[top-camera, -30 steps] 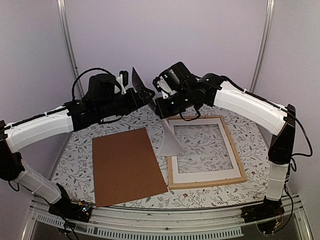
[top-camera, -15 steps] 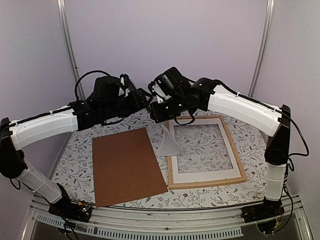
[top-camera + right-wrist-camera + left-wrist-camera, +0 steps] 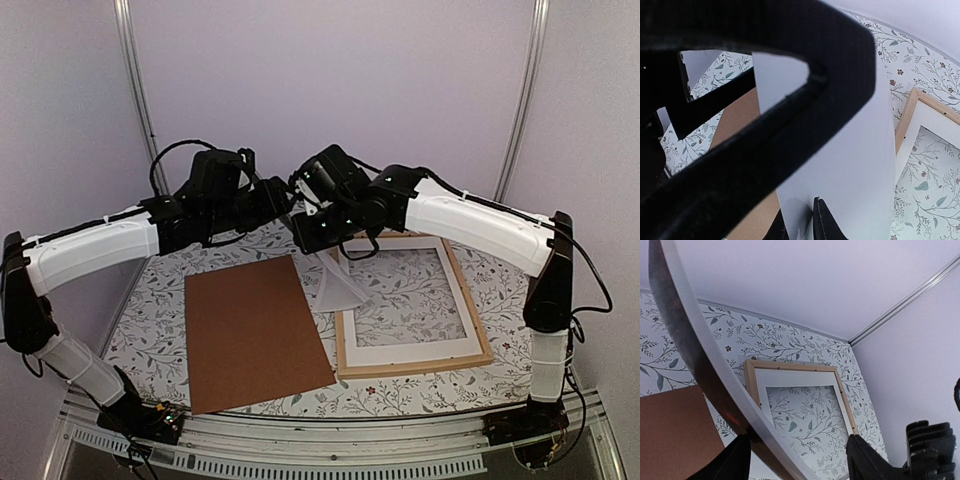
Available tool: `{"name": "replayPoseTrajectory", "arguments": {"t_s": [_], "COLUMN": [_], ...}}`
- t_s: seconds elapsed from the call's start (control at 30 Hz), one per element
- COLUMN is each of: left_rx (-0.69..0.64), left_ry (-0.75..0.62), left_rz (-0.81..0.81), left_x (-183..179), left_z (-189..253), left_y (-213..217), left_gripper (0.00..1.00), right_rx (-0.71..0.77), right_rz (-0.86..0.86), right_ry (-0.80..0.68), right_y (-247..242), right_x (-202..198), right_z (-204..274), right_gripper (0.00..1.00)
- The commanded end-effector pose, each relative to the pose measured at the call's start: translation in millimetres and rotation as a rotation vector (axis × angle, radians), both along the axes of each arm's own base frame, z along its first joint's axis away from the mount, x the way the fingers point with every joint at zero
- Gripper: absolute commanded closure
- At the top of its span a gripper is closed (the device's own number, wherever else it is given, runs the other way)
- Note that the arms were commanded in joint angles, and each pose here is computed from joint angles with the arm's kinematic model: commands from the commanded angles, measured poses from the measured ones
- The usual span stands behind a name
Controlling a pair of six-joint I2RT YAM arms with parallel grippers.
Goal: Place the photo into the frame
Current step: Turn over the photo, then pass from the right arm to the left
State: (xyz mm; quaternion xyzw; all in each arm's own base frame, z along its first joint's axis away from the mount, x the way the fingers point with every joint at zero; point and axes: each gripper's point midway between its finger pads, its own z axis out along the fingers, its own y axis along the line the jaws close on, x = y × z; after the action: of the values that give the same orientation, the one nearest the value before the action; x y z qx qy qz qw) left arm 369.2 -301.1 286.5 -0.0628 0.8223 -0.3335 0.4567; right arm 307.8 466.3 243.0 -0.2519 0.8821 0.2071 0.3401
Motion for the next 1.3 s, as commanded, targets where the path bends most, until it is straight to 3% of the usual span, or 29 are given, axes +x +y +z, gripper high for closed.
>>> {"name": "replayPoseTrajectory", "arguments": {"t_s": [0.0, 0.53, 1.27], "left_rx": [0.013, 0.004, 0.006], "left_ry": [0.012, 0.025, 0.034], "left_rz": [0.018, -0.004, -0.013], "left_x": [6, 6, 6], "left_z": [-6, -17, -22], "left_y": [4, 1, -1], "left_gripper": [0.35, 0.62, 0.84], "right_rx": [-0.007, -0.011, 0.005], "right_rz": [-0.010, 0.006, 0.027], "right_ry": [-0.005, 0.004, 0.034], "right_y": [7, 13, 21], "right_x": [0, -2, -5], "right_z": [-9, -17, -25], "right_gripper": [0.85, 0.80, 0.77]}}
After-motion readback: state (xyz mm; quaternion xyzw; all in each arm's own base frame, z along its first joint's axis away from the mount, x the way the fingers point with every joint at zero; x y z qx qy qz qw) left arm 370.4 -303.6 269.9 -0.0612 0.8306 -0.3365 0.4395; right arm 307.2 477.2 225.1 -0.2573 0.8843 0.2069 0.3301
